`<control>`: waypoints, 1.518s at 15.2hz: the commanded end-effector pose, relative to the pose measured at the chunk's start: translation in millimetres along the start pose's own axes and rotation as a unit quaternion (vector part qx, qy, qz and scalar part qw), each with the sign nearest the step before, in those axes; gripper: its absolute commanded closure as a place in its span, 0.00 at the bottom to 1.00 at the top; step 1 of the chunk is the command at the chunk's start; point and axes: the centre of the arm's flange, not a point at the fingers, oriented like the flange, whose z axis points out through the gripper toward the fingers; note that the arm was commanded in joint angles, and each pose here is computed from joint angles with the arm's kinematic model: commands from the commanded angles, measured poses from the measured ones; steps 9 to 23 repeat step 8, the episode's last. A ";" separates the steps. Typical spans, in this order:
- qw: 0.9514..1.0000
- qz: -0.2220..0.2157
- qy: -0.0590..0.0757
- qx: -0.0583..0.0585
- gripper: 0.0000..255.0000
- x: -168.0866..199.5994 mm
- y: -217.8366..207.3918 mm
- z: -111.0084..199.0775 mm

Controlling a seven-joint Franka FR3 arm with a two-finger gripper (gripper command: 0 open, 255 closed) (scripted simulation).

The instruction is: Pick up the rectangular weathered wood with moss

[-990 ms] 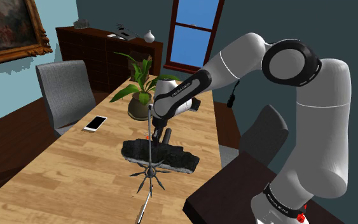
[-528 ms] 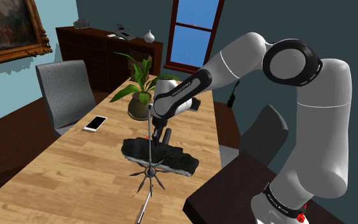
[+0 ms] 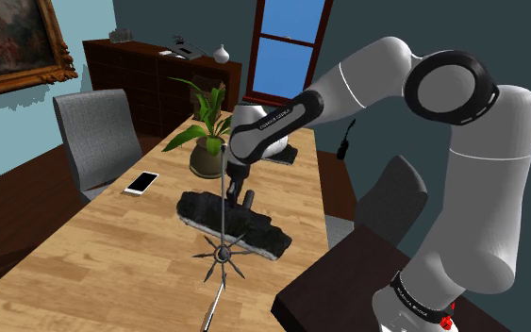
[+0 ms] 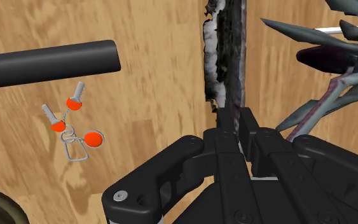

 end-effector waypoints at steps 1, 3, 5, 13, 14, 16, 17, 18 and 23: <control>1.000 0.000 0.000 0.000 1.00 0.3 -1.7 -11.6; 1.000 0.000 0.000 0.000 1.00 0.2 -3.2 -22.1; 1.000 0.000 0.000 0.000 1.00 0.1 -4.7 -32.5; 1.000 0.000 0.000 0.000 1.00 0.0 -5.6 -38.5; 1.000 0.000 0.000 0.000 1.00 0.0 -5.6 -38.5; 1.000 0.000 0.000 0.000 1.00 0.0 -5.6 -38.5; 1.000 0.000 0.000 0.000 1.00 0.0 -5.6 -38.5; 1.000 0.000 0.000 0.000 1.00 0.0 -5.6 -38.5; 1.000 0.000 0.000 0.000 1.00 0.0 -5.6 -38.5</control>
